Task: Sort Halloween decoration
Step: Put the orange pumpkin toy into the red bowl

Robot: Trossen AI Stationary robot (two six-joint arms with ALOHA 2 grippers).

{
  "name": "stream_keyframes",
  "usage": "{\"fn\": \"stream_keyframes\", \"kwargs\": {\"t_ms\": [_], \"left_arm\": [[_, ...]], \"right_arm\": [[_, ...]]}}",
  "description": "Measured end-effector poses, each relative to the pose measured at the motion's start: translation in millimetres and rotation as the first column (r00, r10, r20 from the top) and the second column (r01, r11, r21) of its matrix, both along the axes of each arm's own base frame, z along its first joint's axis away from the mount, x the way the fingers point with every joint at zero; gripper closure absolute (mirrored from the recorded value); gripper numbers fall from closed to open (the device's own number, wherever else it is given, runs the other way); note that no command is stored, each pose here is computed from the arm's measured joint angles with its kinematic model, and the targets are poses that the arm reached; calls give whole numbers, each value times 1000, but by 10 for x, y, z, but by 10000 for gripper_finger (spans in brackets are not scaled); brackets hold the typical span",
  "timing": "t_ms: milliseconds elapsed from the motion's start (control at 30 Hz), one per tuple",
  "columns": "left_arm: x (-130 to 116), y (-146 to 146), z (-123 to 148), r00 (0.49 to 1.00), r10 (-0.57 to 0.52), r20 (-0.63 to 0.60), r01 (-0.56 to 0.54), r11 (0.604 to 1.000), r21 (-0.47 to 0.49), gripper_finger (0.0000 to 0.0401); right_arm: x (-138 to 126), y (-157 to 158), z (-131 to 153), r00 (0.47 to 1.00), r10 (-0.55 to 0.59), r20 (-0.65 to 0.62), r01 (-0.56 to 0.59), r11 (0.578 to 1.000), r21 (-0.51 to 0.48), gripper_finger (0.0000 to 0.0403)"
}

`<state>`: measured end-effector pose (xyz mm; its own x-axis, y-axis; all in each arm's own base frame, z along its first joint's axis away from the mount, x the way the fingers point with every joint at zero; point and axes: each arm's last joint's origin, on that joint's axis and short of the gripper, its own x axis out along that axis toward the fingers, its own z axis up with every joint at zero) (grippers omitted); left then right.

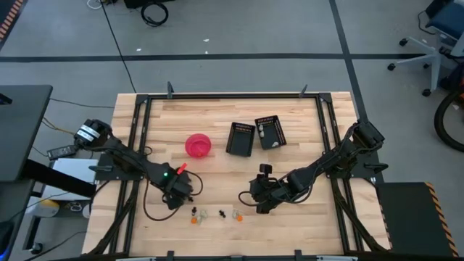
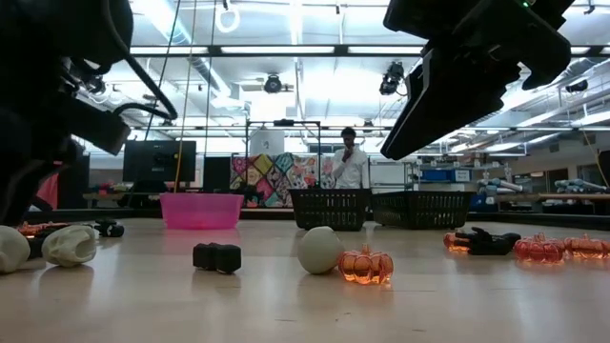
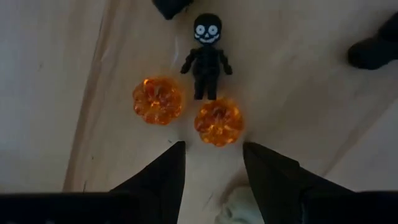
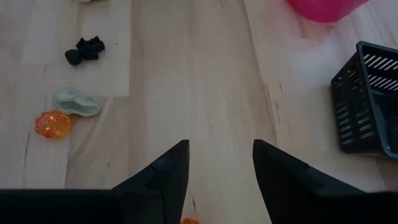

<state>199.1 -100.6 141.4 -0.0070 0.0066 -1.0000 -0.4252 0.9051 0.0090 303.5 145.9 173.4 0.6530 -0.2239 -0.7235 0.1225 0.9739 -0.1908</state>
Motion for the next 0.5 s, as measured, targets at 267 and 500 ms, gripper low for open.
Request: {"fn": "stream_keyframes", "kwargs": {"t_ms": [267, 500], "left_arm": [[-73, 86, 42, 988, 75, 131, -73, 997, -25, 226], [-126, 118, -68, 981, 126, 150, -122, 992, -38, 226]], "right_arm": [[10, 5, 7, 1000, 9, 10, -9, 1000, -1, 222], [14, 7, 10, 1000, 13, 14, -13, 1000, -3, 222]]}}
